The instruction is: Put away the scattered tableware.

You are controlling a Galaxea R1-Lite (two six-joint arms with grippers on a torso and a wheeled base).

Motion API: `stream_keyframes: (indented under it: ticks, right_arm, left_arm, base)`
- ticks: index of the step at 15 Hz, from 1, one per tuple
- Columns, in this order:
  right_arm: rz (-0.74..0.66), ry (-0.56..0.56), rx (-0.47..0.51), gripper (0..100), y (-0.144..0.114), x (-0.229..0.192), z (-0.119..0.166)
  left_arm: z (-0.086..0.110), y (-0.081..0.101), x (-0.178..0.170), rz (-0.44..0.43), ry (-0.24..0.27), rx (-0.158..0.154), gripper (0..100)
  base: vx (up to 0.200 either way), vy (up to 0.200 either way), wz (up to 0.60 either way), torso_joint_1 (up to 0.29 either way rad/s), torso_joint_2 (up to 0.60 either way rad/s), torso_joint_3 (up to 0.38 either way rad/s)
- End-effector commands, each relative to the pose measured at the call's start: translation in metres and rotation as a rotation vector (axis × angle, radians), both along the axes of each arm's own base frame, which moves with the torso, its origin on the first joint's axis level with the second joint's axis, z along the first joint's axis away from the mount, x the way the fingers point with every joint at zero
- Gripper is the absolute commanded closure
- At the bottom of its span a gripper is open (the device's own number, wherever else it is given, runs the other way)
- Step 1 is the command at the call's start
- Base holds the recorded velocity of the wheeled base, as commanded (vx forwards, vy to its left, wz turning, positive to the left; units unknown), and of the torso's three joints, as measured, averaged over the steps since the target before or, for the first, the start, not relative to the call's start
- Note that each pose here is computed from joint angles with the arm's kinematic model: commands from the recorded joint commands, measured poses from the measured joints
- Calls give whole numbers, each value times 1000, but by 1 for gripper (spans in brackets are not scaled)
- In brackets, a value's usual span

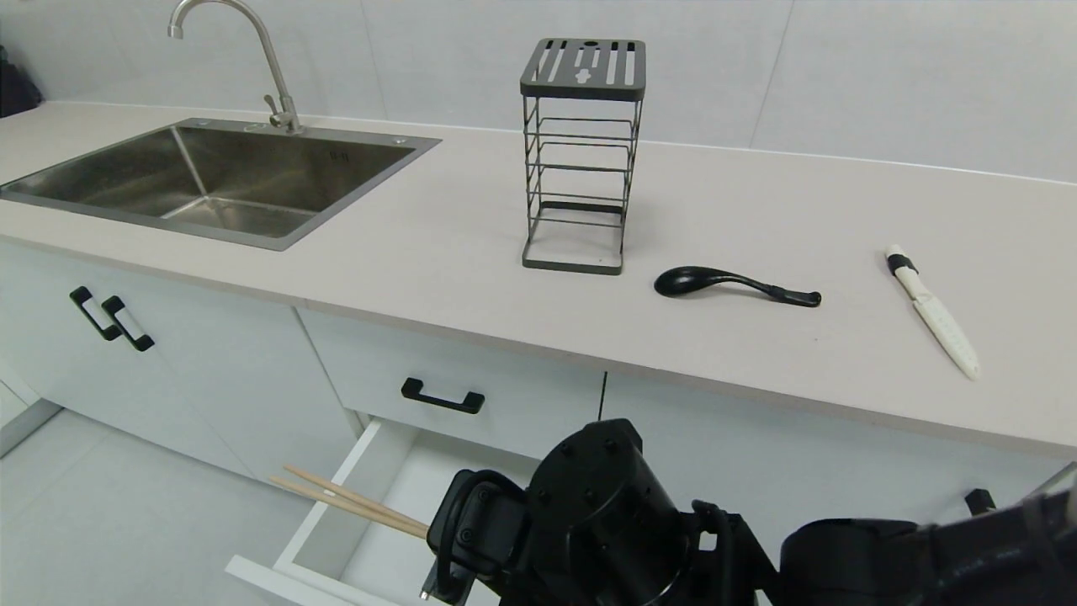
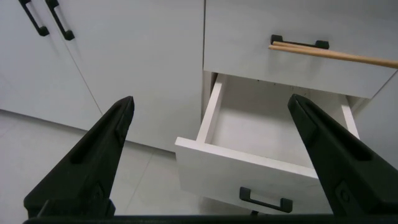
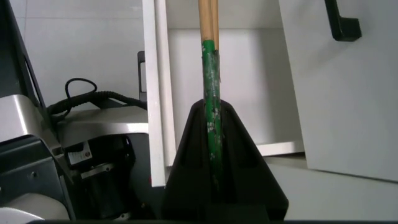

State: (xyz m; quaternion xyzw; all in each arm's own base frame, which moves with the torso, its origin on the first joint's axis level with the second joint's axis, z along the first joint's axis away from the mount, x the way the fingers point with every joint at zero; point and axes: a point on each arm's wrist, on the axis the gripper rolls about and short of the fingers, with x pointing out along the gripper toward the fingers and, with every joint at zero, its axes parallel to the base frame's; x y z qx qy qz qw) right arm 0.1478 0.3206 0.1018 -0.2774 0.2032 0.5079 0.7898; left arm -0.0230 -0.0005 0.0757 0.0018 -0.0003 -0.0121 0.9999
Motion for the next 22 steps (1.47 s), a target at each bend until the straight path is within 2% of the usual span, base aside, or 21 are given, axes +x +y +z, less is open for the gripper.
stream_keyframes:
  ticks: [1,8,11,13,15,22]
  right_arm:
    - [-2,10,-24,100,5,3,-10]
    - [-25,-2,-31,100,4,4,-10]
    - [-30,-6,-34,100,4,4,-8]
    - [-33,-13,-33,100,5,4,-7]
    - [-39,-20,-5,100,10,7,0]
    - [-190,-70,-162,100,-1,13,-6]
  left_arm:
    - [0,0,0,0,2,-1,0]
    - [0,0,0,0,2,1,0]
    - [0,0,0,0,2,-1,0]
    - [0,0,0,0,2,-1,0]
    - [0,0,0,0,2,-1,0]
    - [0,0,0,0,2,-1,0]
  base:
    - [0,0,0,-66,105,41]
    - [0,0,0,-193,350,151]
    - [0,0,0,-22,33,15]
    - [0,0,600,-2,41,22]
    - [0,0,0,0,0,0]
    - [0,0,0,-38,43,11]
